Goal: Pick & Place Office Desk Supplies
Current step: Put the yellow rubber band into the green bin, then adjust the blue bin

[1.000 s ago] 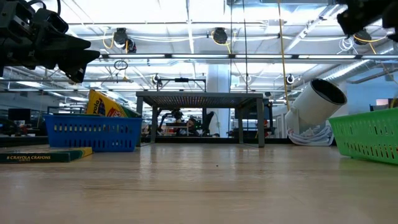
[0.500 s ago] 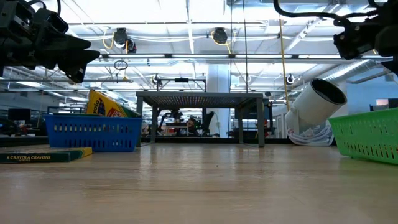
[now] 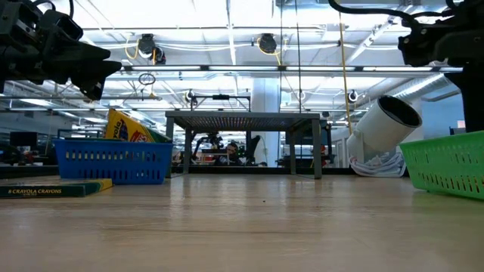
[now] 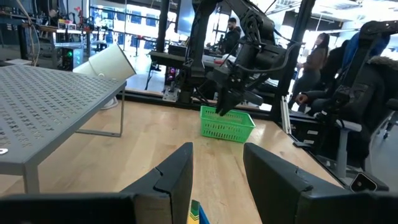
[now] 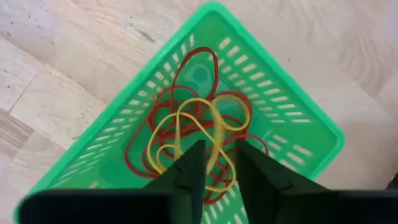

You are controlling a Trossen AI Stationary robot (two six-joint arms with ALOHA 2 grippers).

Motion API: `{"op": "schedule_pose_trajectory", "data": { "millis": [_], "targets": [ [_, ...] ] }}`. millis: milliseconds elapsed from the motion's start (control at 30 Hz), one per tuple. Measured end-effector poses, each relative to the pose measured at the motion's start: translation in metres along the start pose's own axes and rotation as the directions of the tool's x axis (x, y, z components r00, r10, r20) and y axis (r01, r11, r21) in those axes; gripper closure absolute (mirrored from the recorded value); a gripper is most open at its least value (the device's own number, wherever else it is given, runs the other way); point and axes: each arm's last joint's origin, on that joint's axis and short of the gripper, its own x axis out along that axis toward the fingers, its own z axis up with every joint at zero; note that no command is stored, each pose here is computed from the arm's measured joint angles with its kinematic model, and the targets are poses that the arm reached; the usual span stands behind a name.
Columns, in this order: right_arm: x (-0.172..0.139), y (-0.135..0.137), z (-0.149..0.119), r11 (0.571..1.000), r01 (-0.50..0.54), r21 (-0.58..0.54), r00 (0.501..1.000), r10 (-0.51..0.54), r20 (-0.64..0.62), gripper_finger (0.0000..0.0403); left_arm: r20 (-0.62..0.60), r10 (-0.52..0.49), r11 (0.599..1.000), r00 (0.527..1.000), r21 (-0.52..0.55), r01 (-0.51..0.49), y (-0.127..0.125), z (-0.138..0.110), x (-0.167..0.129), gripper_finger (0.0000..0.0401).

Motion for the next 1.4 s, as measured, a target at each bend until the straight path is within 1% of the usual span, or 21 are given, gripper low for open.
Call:
{"op": "schedule_pose_trajectory", "data": {
  "millis": [200, 267, 367, 467, 567, 633, 700, 767, 833, 933, 1033, 1200, 1267, 1333, 1400],
  "targets": [
    [-0.001, -0.001, -0.001, 1.0, -0.007, 0.028, 0.999, 0.008, -0.034, 0.0272, 0.0, -0.001, 1.0, 1.0, 0.004, 0.001, 0.0, 0.0, 0.0, 0.0249],
    [-0.004, 0.0, 0.001, 0.998, -0.013, 0.056, 0.999, 0.015, -0.031, 0.0259, 0.0, -0.001, 1.0, 1.0, 0.005, 0.001, 0.0, 0.0, 0.0, 0.0249],
    [-0.014, 0.0, 0.003, 0.997, -0.04, 0.063, 0.999, 0.042, -0.022, 0.0247, 0.0, -0.001, 1.0, 1.0, 0.005, 0.001, 0.0, 0.0, 0.0, 0.0249],
    [-0.025, -0.003, 0.008, 0.996, -0.055, 0.07, 0.998, 0.053, 0.031, 0.0244, 0.0, -0.001, 1.0, 1.0, 0.005, 0.001, 0.0, 0.0, 0.0, 0.0249],
    [-0.04, -0.007, 0.014, 0.991, -0.113, 0.065, 0.988, 0.105, 0.116, 0.0244, 0.0, -0.002, 1.0, 1.0, 0.005, 0.002, 0.0, 0.0, 0.0, 0.0249],
    [-0.049, -0.01, 0.018, 0.986, -0.156, 0.05, 0.972, 0.145, 0.183, 0.0246, 0.001, -0.001, 1.0, 1.0, 0.005, 0.001, 0.0, 0.0, 0.0, 0.0249],
    [-0.058, -0.011, 0.022, 0.977, -0.21, 0.028, 0.945, 0.195, 0.261, 0.0249, 0.001, -0.002, 1.0, 1.0, 0.002, 0.002, 0.0, 0.0, 0.0, 0.0249],
    [-0.067, -0.012, 0.026, 0.962, -0.273, -0.003, 0.902, 0.257, 0.346, 0.0253, 0.001, -0.017, 1.0, 1.0, -0.002, 0.017, -0.001, 0.0, 0.0, 0.0249],
    [-0.076, -0.012, 0.031, 0.943, -0.331, -0.042, 0.847, 0.316, 0.428, 0.0255, 0.012, -0.048, 0.999, 0.999, -0.006, 0.048, -0.002, 0.002, 0.0, 0.0249],
    [-0.09, -0.009, 0.036, 0.913, -0.391, -0.121, 0.743, 0.39, 0.544, 0.0257, 0.05, -0.101, 0.995, 0.994, 0.004, 0.101, -0.004, 0.007, 0.0, 0.0249],
    [-0.102, -0.002, 0.042, 0.885, -0.412, -0.219, 0.639, 0.451, 0.623, 0.0258, 0.095, -0.142, 0.99, 0.985, 0.026, 0.14, -0.006, 0.012, -0.001, 0.0249],
    [-0.121, 0.012, 0.049, 0.84, -0.391, -0.375, 0.488, 0.535, 0.69, 0.0258, 0.134, -0.17, 0.985, 0.976, 0.054, 0.164, -0.007, 0.016, -0.002, 0.0249],
    [-0.127, 0.015, 0.052, 0.825, -0.356, -0.439, 0.439, 0.562, 0.701, 0.0257, 0.133, -0.17, 0.985, 0.976, 0.061, 0.163, -0.007, 0.016, -0.002, 0.0249],
    [-0.132, 0.018, 0.055, 0.791, -0.309, -0.528, 0.405, 0.612, 0.679, 0.0257, 0.134, -0.17, 0.985, 0.976, 0.054, 0.164, -0.007, 0.016, -0.002, 0.0249],
    [-0.136, 0.021, 0.057, 0.74, -0.255, -0.622, 0.372, 0.669, 0.643, 0.0259, 0.135, -0.171, 0.985, 0.976, 0.04, 0.168, -0.007, 0.016, -0.002, 0.0249]
  ]
}}
